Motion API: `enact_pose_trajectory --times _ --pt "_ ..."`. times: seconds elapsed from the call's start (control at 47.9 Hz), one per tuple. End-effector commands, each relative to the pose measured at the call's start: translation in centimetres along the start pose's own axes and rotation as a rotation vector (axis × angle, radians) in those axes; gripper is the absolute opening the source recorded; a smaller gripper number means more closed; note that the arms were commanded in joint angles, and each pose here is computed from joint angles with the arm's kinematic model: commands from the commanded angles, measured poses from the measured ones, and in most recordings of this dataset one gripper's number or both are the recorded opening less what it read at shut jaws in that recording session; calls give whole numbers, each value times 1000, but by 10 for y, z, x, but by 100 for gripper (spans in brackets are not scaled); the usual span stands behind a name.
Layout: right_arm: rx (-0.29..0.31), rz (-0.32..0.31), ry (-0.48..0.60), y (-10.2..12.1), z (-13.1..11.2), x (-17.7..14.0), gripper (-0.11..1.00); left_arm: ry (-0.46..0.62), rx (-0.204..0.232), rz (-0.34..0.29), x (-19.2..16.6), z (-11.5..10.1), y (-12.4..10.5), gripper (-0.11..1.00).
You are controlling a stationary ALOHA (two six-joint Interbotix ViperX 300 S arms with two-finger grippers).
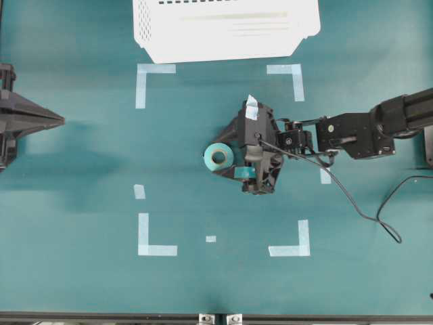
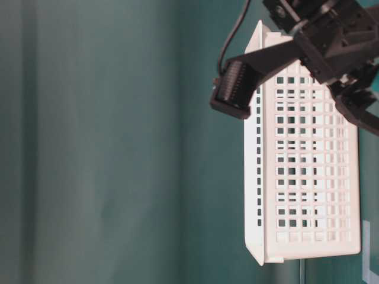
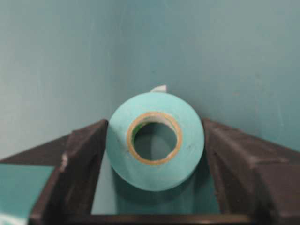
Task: Put the tape in the middle into the white basket.
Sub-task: 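Close the right gripper on the tape roll's edge, then lift the tape roll and carry it toward the white basket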
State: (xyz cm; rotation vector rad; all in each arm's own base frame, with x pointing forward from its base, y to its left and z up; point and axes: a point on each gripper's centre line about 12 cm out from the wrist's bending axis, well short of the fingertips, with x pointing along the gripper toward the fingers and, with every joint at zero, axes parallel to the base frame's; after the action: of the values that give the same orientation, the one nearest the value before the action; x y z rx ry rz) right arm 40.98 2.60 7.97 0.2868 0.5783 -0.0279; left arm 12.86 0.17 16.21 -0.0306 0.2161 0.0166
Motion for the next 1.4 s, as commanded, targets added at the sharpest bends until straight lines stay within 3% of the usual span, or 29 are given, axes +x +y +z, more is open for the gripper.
enact_pose_trajectory --times 0.0,0.501,0.918,1.377 --pt "-3 23 -51 10 21 -9 67 -12 -1 3 1 5 0 -11" --pt "-2 28 -68 13 31 -17 67 -14 -1 3 0 5 0 -11" --pt "-6 43 -120 25 70 -51 67 -14 -1 3 0 5 0 -11" --pt "14 4 -142 17 108 -90 67 -14 -1 3 0 5 0 -11"
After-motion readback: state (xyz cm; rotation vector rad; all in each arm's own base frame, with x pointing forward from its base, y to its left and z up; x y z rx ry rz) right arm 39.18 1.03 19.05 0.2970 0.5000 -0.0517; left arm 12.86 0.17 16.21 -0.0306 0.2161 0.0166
